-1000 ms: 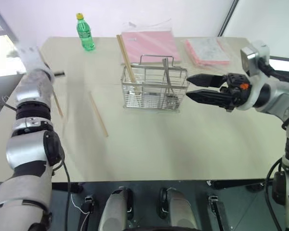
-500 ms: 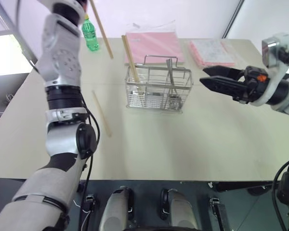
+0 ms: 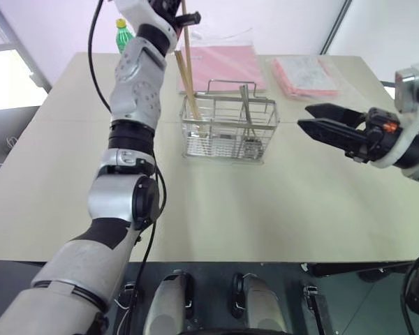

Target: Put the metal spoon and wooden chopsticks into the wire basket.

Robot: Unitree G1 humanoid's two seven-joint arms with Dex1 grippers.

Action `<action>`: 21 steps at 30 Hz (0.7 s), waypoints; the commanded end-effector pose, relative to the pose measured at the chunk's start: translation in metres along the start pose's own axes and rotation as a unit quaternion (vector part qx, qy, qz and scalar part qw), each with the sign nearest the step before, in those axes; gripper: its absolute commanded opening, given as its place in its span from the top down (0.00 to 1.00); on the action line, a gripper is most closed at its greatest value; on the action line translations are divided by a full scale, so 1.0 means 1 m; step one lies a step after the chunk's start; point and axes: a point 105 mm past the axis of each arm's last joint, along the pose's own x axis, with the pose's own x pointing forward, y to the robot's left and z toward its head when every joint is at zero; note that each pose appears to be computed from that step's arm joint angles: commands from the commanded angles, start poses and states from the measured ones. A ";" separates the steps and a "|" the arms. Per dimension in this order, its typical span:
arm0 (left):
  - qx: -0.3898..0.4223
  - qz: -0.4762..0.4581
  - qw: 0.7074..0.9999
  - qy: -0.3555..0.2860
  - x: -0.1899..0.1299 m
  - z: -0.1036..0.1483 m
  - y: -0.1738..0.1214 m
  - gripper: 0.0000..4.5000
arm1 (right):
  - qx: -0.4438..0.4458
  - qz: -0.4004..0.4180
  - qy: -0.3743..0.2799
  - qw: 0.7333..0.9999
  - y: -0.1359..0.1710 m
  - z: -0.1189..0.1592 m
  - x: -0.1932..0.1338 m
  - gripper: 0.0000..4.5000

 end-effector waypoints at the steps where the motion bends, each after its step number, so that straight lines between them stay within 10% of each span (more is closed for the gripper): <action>1: 0.025 -0.025 0.999 -0.038 0.009 0.031 -0.010 0.99 | -0.027 0.003 -0.022 0.999 0.007 0.013 -0.003 0.20; 17: 0.061 -0.047 0.996 0.047 -0.024 -0.054 -0.020 0.99 | -0.021 0.005 -0.025 0.999 0.006 0.011 -0.001 0.20; 21: 0.044 -0.057 0.996 0.051 -0.033 -0.057 -0.022 0.68 | -0.019 0.003 -0.025 0.999 0.004 0.009 -0.001 0.20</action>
